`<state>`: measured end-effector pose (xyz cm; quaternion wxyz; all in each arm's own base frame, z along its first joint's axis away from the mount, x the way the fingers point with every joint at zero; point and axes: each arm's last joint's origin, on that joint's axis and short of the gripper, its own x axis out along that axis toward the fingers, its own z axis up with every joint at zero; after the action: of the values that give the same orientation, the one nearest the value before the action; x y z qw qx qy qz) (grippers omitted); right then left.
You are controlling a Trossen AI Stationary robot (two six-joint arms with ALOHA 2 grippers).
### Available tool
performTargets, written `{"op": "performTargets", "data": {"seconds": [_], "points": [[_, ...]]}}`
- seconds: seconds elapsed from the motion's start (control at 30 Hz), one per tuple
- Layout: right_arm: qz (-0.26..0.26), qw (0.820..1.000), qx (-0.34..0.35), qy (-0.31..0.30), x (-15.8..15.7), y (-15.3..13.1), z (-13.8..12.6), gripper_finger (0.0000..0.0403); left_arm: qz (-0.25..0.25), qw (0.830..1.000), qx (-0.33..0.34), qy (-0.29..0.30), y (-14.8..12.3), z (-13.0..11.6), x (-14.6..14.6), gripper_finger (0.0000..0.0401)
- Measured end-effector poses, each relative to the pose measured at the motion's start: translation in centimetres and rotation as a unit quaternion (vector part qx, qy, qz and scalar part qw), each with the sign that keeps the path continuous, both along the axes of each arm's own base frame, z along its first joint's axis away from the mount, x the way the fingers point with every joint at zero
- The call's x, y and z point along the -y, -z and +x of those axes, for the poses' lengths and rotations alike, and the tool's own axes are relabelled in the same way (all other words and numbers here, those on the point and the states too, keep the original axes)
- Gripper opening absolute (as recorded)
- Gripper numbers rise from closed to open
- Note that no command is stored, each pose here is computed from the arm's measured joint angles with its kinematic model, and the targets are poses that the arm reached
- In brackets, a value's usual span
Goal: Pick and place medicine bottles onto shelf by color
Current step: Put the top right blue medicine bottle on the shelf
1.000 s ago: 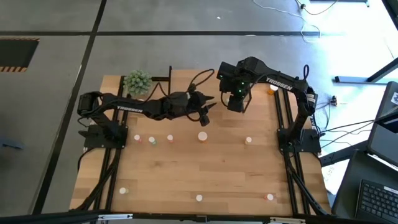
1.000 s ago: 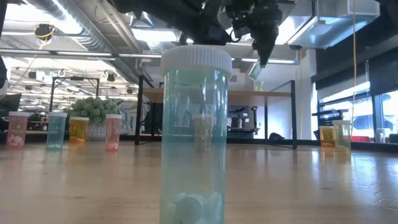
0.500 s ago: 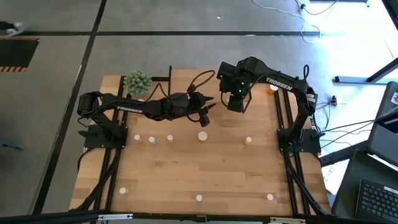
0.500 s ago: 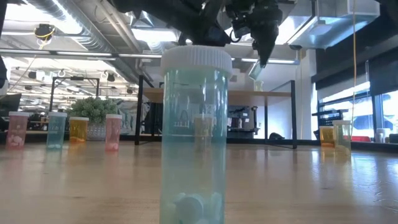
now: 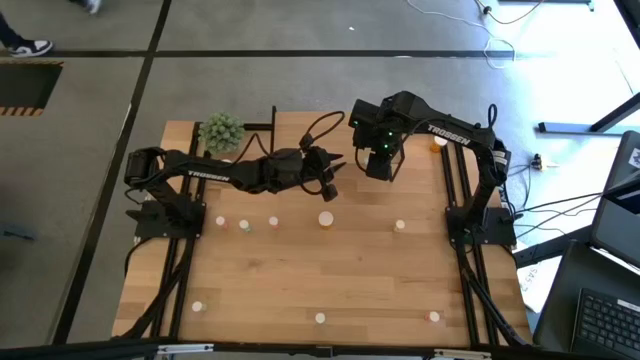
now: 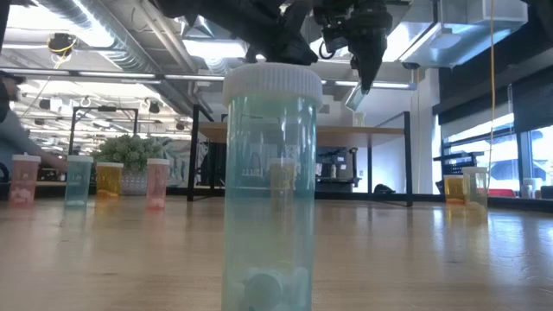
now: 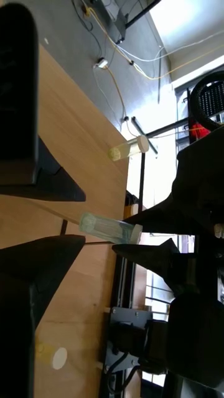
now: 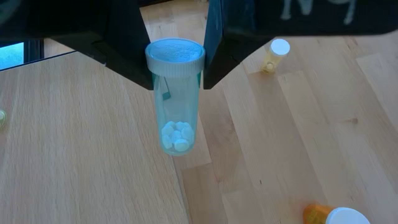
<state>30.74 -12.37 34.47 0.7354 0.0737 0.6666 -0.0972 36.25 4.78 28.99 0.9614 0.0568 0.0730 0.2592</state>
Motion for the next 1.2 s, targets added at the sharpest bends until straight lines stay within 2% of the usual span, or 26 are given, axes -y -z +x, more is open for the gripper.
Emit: {"op": "performTargets", "data": {"seconds": [0.23, 0.43, 0.63, 1.2], "points": [[0.000, 1.000, 0.000, 0.000, 0.0, 0.0, 0.0, 0.0131, -0.003, 1.000, 0.007, -0.002, -0.1, 0.0, -0.2, 0.0118], [0.000, 1.000, 0.000, 0.000, 0.0, 0.0, 0.0, 0.0131, -0.046, 0.998, 0.033, -0.022, -0.1, -0.2, -1.4, 0.0120], [0.000, 1.000, 0.001, 0.000, 0.0, 0.0, 0.0, 0.0131, -0.065, 0.996, 0.023, 0.059, 0.1, -0.2, -2.2, 0.0121], [0.000, 1.000, 0.000, -0.001, 0.0, 0.0, 0.0, 0.0131, -0.069, 0.996, 0.001, 0.053, 0.6, -0.3, -2.5, 0.0120]]}}
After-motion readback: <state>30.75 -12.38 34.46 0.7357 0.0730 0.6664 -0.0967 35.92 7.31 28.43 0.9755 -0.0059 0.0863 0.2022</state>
